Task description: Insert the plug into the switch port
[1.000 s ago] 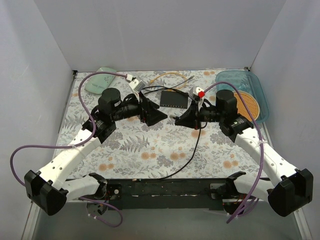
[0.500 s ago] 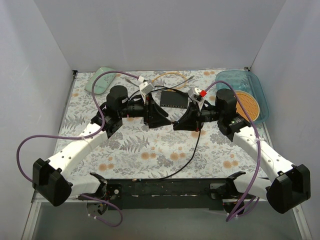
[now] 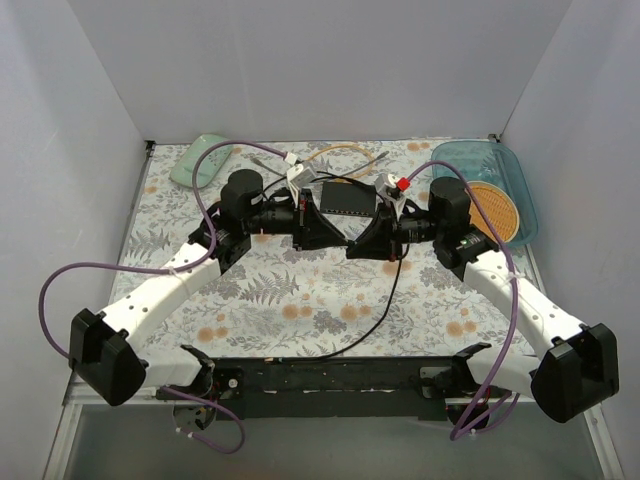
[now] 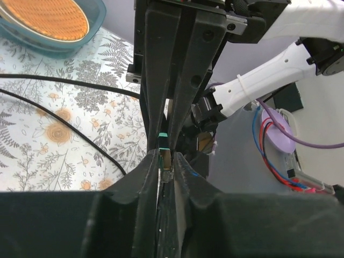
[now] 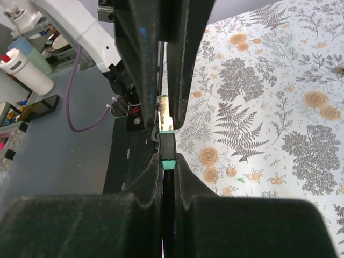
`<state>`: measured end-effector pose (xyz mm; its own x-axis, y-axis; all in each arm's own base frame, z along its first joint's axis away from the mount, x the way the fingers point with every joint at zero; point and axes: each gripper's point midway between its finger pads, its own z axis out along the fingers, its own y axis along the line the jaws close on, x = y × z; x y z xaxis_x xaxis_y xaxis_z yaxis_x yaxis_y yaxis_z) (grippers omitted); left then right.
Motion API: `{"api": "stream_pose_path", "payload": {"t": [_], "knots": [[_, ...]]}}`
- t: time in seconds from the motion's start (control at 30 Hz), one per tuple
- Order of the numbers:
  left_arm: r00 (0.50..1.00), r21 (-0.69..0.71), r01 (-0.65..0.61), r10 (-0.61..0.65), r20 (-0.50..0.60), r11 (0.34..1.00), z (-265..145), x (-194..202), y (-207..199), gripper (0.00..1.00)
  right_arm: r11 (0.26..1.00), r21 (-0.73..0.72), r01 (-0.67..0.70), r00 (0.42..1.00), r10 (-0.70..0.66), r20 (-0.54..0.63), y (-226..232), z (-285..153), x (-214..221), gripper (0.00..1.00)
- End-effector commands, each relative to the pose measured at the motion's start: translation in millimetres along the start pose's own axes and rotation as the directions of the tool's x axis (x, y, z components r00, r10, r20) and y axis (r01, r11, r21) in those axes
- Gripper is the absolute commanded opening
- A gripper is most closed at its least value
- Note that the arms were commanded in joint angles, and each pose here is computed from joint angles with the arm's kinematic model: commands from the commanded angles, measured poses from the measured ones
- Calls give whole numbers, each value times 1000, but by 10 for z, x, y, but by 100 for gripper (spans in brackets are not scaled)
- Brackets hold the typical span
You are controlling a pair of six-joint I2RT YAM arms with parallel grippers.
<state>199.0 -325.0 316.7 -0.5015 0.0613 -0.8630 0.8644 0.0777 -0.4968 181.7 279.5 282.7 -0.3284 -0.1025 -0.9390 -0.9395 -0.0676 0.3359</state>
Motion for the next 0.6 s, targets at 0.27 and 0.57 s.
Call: {"api": "stream_pose_path", "payload": {"t": [0.27,0.57], "knots": [[993,-276,97,-72,98,956,40,-436,284,0,862,495,113,993,-118,-21,-426,-348,-397,98],[964,-402,264,-247,95,877,68,-626,437,0,658,695,288,952,-274,-135,-385,-632,-671,97]]}}
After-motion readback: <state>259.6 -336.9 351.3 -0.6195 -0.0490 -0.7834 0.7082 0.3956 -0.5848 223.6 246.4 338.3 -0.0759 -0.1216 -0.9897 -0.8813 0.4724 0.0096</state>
